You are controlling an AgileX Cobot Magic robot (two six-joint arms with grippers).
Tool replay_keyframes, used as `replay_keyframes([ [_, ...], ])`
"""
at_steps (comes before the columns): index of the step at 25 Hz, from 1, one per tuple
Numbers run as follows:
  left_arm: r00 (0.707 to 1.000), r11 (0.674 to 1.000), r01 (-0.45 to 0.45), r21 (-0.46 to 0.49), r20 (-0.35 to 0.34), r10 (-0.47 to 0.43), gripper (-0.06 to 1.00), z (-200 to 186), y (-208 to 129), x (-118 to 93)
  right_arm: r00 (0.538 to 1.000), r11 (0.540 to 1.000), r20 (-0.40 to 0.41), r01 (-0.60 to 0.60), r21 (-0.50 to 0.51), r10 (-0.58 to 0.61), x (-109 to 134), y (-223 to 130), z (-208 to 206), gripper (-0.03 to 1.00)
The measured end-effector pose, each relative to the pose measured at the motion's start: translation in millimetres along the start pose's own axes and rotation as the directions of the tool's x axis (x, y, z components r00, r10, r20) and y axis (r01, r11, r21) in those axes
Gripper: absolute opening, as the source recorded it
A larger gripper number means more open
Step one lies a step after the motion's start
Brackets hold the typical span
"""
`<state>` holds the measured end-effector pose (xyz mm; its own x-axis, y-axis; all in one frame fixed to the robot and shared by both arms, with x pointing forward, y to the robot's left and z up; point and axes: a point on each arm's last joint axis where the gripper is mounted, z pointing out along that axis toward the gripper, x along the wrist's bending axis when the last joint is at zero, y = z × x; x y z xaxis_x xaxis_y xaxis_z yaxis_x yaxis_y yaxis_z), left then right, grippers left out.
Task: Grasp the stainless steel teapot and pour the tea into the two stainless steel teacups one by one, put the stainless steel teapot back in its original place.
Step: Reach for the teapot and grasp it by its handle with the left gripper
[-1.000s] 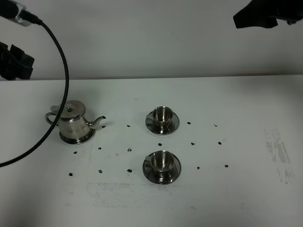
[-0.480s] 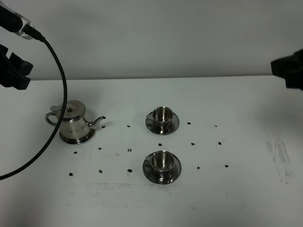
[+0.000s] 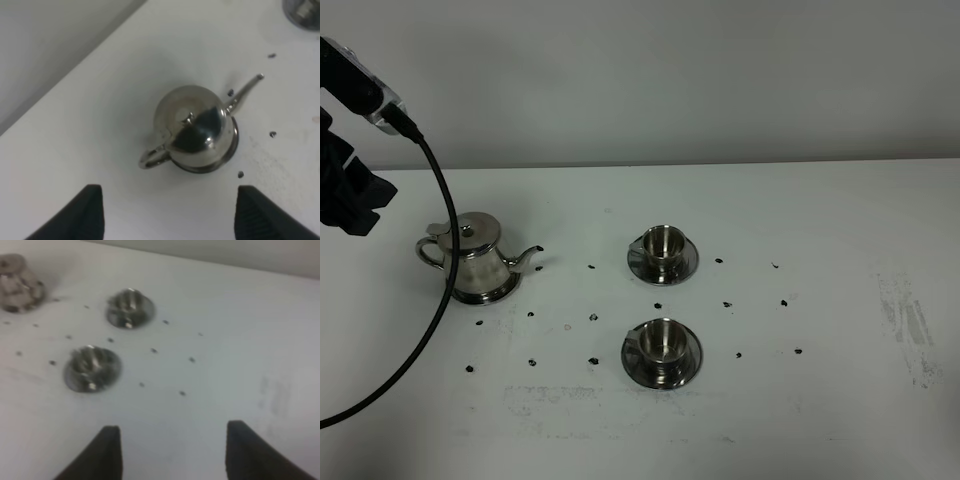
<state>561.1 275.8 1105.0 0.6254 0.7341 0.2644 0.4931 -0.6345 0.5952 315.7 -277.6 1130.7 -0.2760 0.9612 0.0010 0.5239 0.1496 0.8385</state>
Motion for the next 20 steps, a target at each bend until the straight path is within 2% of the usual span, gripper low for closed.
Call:
replay_keyframes([
  [5,1.000,1.000,-0.009,0.015,0.020,0.009,0.57,0.0,-1.4,-1.8,0.991,0.996,0.120,-0.056,-0.065,0.063,3.8,-44.9,-28.3,0.45],
  [9,0.999,0.999,-0.012,0.047,0.045,0.010,0.57,8.6,-4.9,-1.7,0.980,0.998,0.187,-0.056,-0.041,0.063,4.0,-74.8,-35.7,0.45],
  [14,0.997,0.993,-0.029,0.118,0.073,0.021,0.57,31.5,-13.8,1.4,0.976,0.998,0.205,-0.062,-0.031,0.067,4.6,-95.6,-32.1,0.44],
  [20,0.997,0.991,-0.029,0.131,0.071,0.020,0.57,42.6,-16.5,3.9,0.977,0.997,0.203,-0.070,-0.012,0.071,4.7,-107.2,-24.9,0.38],
])
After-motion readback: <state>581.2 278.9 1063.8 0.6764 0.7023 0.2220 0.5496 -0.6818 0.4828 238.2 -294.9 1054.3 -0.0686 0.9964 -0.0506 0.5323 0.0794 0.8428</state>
